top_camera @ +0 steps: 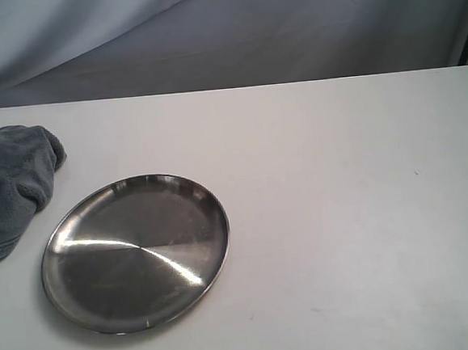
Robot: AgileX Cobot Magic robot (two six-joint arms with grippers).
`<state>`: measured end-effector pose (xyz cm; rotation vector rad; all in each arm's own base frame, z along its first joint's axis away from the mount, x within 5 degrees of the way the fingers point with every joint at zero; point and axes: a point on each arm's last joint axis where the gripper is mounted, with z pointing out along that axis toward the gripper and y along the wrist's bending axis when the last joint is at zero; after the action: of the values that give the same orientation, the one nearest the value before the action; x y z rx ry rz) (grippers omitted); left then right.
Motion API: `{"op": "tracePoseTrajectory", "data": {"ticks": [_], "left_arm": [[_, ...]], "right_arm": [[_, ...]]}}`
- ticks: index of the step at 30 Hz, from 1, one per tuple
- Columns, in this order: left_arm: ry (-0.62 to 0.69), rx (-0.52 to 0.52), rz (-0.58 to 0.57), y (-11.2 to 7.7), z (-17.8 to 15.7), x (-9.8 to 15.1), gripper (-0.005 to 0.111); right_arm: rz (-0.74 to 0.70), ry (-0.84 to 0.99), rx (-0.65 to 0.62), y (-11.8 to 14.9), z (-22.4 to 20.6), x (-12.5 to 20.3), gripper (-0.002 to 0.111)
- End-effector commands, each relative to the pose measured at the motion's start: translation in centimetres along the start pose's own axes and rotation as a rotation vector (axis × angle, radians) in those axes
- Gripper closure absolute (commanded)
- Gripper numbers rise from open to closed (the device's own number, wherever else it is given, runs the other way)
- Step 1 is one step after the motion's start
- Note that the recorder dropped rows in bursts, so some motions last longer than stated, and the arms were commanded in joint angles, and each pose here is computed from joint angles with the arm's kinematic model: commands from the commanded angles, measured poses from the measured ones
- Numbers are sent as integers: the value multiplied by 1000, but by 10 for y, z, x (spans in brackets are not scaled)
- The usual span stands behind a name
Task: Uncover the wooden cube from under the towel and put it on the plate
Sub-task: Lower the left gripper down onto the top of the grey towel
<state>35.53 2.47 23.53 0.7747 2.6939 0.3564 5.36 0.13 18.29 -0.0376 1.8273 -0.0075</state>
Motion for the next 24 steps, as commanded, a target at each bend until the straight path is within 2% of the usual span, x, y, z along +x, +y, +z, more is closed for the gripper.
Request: {"op": "tracePoseTrajectory", "data": {"ticks": [1,4,11,17,24], "left_arm": [[-49,261,292,-24,18,-8,107],[-162,248,314,-24,16,-18,107],[-460,-4,119,-2,6,-47,107],[-531,-104,72,8,2,-53,107],[-538,-109,-75,21,3,-46,107]], "right_arm": [[-2,-9,0,0,0,0,108],[-2,-9,0,0,0,0,108],[-2,-9,0,0,0,0,108],[-2,-9,0,0,0,0,108],[-2,-9,0,0,0,0,108]]}}
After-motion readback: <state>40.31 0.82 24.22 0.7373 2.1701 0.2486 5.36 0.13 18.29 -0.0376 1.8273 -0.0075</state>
